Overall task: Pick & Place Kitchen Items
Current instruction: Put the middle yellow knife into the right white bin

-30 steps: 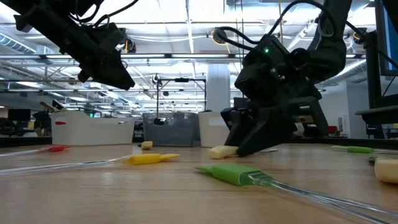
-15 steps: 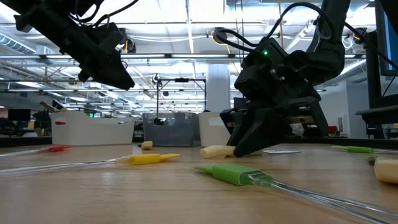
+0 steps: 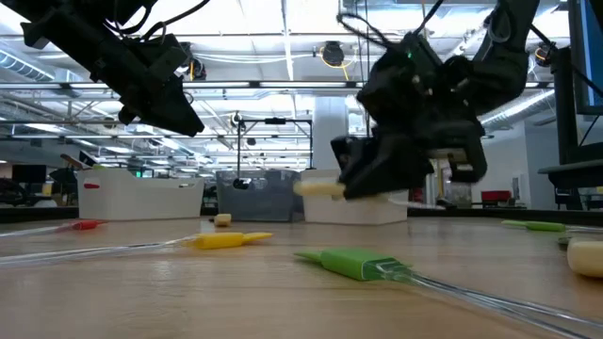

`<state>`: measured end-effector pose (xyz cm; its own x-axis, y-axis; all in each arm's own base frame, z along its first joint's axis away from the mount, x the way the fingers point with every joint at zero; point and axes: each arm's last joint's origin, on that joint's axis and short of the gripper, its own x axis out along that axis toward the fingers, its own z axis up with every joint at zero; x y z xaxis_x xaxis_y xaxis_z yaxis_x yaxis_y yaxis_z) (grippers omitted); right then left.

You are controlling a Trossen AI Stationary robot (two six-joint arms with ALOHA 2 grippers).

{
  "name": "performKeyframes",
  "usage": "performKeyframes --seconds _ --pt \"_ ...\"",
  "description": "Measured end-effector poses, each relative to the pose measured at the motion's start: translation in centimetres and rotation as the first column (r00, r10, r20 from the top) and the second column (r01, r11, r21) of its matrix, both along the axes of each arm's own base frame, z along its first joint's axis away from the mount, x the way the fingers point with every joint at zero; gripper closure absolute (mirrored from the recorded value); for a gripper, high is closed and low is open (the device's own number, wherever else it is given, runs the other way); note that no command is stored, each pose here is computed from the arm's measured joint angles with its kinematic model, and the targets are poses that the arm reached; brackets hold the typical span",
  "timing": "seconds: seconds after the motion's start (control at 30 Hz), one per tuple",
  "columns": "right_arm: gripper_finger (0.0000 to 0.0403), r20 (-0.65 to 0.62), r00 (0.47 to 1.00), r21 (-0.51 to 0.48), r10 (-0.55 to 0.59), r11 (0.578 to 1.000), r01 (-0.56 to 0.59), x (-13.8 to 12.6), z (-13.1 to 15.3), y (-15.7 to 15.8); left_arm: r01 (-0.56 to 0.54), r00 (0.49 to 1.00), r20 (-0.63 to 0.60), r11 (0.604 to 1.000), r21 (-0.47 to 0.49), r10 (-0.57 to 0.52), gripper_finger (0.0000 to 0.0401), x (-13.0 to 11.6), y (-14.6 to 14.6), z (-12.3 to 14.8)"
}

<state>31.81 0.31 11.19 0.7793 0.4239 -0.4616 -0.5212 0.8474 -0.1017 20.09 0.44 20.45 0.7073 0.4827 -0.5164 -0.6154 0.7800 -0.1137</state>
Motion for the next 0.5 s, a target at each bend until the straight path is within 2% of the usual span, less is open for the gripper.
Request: performKeyframes --seconds 0.17,0.27,0.37,0.5 --pt "0.0338 0.090 0.996 -0.010 0.007 1.000 -0.006 -0.2 2.5 0.0 0.000 1.000 0.000 1.000 -0.001 0.000 0.0274 0.0 0.0 0.0" --pt "0.0338 0.166 0.986 -0.055 0.030 0.998 -0.022 -0.4 4.1 0.0 0.000 1.000 0.000 1.000 -0.001 0.000 0.0274 0.0 0.0 0.0" --pt "0.0338 0.247 0.966 -0.142 0.080 0.989 -0.046 -0.7 5.7 0.0 0.000 1.000 0.000 1.000 -0.001 0.000 0.0274 0.0 0.0 0.0" --pt "0.0334 0.340 0.926 -0.285 0.165 0.956 -0.066 -1.2 7.4 -0.1 -0.001 1.000 0.001 1.000 -0.001 0.001 0.0274 0.0 0.0 0.0"
